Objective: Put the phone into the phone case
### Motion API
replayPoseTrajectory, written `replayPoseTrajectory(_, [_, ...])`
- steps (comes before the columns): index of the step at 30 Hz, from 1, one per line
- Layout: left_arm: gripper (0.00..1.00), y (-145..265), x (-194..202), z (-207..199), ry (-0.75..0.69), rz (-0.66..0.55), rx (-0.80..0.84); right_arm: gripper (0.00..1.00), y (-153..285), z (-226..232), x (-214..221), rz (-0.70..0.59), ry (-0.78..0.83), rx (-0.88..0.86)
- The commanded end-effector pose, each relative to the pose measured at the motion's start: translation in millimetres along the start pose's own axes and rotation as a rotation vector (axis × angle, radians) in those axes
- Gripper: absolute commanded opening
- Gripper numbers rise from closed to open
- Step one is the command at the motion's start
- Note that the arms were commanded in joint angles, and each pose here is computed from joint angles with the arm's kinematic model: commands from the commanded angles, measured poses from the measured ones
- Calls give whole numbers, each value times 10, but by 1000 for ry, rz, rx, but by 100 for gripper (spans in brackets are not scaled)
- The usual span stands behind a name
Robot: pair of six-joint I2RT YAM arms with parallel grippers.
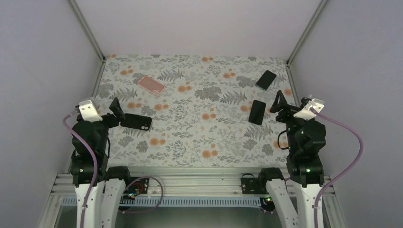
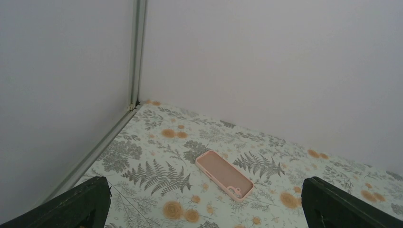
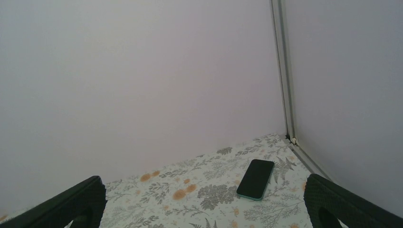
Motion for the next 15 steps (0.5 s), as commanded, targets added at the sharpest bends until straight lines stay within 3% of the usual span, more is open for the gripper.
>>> replayPoseTrajectory(1, [100,19,-68,-21,-13,-40,14,99,-10,2,11,-11,5,-6])
replayPoseTrajectory(15, [100,-2,-51,-39,-15,-37,25,99,-61,42,-14,1,0,-10])
Point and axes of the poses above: each gripper's point midway between its finger pads, its own y axis back along the fingers, its own z axis along the line the jaws close on, x = y × z, the point moved 1 cm from there along y, back along the fingers, and after that the axes turned 11 degrees about -y, right-handed, at the moved point
